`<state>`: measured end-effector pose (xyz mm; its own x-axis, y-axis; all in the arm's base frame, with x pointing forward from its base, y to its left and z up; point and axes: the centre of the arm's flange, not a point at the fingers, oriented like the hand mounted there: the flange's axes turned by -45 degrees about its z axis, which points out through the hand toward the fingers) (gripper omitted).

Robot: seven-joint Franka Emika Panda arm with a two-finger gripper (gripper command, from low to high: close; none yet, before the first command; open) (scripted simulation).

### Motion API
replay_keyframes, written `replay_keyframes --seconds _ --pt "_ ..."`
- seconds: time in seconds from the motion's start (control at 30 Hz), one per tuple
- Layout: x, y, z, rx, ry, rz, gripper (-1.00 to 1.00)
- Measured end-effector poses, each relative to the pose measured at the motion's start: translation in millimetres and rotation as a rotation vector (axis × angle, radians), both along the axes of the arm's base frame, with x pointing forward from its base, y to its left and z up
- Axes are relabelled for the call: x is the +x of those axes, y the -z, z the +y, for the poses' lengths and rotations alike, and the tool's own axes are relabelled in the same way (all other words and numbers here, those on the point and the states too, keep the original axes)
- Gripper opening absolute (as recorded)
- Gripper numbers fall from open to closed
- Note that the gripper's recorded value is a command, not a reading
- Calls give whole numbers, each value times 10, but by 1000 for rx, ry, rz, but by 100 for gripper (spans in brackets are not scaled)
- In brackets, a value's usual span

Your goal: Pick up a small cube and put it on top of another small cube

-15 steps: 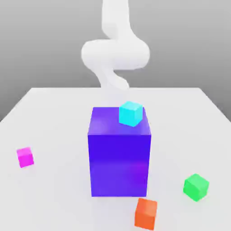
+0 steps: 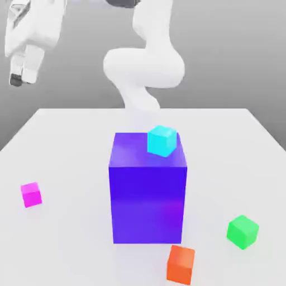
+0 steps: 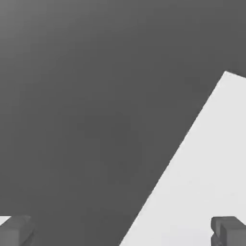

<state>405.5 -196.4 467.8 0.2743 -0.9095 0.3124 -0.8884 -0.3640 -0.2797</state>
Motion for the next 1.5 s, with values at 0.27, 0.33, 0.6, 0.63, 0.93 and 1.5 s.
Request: replay_keyframes --seconds 0.27,0.33,0.6,0.63,0.93,1.5 --pt "-500 1139 -779 186 527 72 0" --pt "-682 1413 -924 230 662 88 0" --pt "-1619 2432 -1306 392 1226 142 0" --pt "-1729 2549 -1309 411 1293 149 0" --pt "-1881 3358 -1277 441 1401 166 -100" --pt "-1060 2527 -1007 391 1089 147 -100"
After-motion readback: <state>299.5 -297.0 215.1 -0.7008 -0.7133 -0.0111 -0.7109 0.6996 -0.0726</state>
